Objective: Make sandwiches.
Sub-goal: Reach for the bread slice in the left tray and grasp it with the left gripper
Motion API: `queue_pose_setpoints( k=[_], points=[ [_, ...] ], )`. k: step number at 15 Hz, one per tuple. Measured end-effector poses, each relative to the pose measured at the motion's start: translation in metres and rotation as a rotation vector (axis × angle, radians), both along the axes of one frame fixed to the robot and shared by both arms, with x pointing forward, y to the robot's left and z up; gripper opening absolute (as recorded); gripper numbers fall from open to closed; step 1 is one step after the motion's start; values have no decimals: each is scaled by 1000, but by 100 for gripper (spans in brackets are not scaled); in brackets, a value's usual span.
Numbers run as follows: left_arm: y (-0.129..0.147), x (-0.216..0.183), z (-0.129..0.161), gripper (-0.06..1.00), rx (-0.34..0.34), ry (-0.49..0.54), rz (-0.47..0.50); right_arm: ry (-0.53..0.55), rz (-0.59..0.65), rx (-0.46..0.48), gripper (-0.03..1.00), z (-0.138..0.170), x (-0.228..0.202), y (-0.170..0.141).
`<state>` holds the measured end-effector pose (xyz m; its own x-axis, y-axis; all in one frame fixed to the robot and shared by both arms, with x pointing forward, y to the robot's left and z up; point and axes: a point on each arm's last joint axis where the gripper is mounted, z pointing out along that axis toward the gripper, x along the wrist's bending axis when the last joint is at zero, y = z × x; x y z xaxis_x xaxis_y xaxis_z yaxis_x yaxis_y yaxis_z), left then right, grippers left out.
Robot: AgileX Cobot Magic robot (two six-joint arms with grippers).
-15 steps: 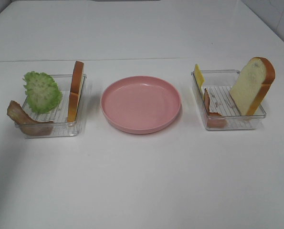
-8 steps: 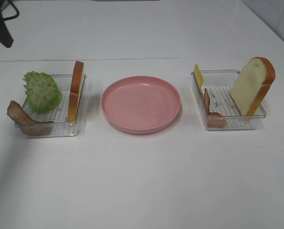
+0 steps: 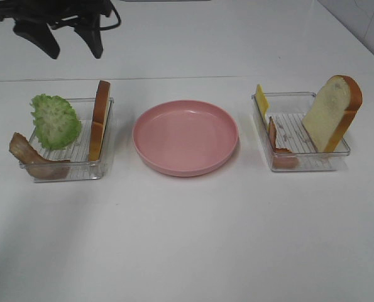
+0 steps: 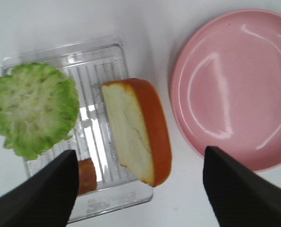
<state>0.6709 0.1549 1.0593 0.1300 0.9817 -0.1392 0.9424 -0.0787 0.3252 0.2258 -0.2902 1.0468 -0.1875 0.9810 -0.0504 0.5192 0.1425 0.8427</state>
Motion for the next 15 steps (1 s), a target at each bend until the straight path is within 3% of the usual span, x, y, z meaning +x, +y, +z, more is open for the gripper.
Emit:
queue_pose_setpoints(
  k=[1,4,15],
  points=[
    [-21,0,-19,70,35,33,-22,0,0,0,73,0,0,0],
    [-37,-1,-37,70,101,50,-41,0,0,0,73,0,0,0],
    [-42,12,-92,69,171,137,-8,0,0,0,73,0,0,0]
  ],
)
